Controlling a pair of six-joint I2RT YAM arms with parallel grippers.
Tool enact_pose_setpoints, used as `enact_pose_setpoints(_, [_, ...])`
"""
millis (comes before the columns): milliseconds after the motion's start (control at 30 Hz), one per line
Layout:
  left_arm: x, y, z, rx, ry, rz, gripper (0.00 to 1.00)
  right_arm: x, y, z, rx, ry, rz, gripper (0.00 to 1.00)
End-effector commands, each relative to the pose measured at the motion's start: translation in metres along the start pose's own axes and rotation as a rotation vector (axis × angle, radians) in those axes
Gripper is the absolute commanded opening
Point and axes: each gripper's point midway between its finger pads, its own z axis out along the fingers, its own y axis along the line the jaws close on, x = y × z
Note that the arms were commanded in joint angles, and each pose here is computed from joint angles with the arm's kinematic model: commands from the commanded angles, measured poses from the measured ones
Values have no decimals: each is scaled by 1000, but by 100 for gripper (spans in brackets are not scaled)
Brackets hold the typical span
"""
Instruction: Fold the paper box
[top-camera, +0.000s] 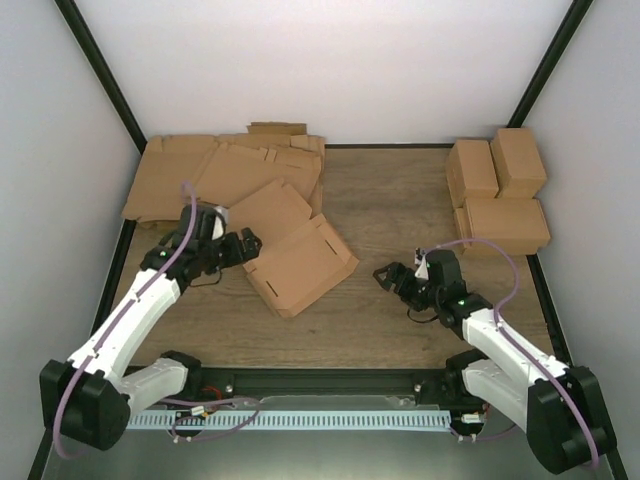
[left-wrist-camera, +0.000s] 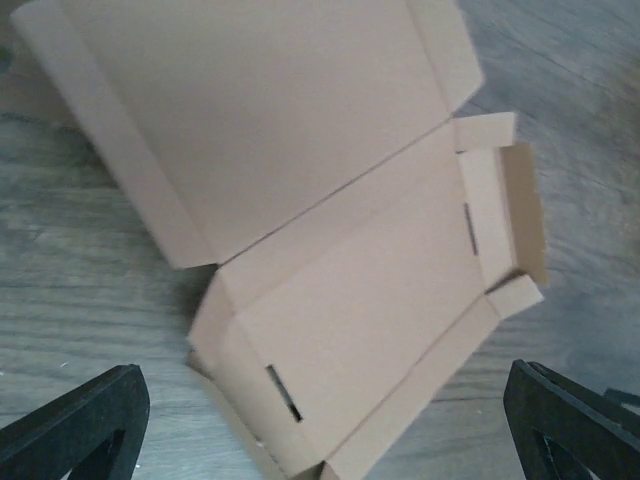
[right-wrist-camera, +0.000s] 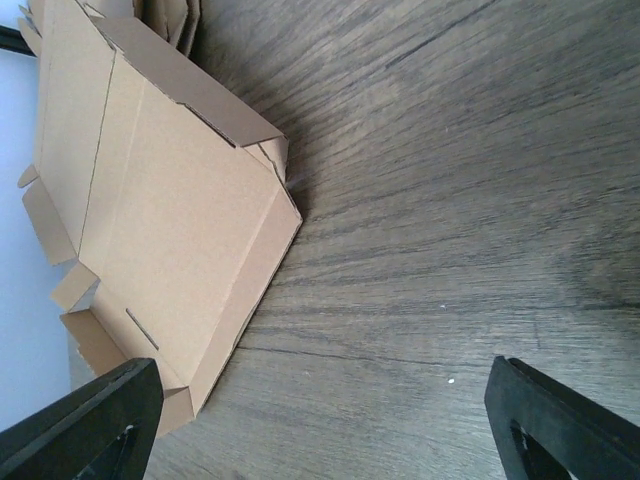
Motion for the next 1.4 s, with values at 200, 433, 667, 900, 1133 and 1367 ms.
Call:
enact_pose_setpoints(200, [15,61,42,163,-8,-227,86,7,19,7,-71,80,-49,92])
enact_pose_setpoints(433, [-6,56,58,245,-7,-247,68,26,19,4,-151,120,-80,92])
enact_pose_setpoints(667, [-19,56,73,267,0,-266,47,34,15,5,-168,138,-74,91])
enact_pose_setpoints(900, [-23,56,91,290,35,-280,10,36,18,6,-191,154,-78,91])
enact_pose_setpoints(1133, [-23,43,57,334,-38,-338,4,48,29,12,-247,189,-37,90])
enact_pose_setpoints(1367, [-17,19,7,485,-127,-516,4,47,62,26,-283,198,-26,90])
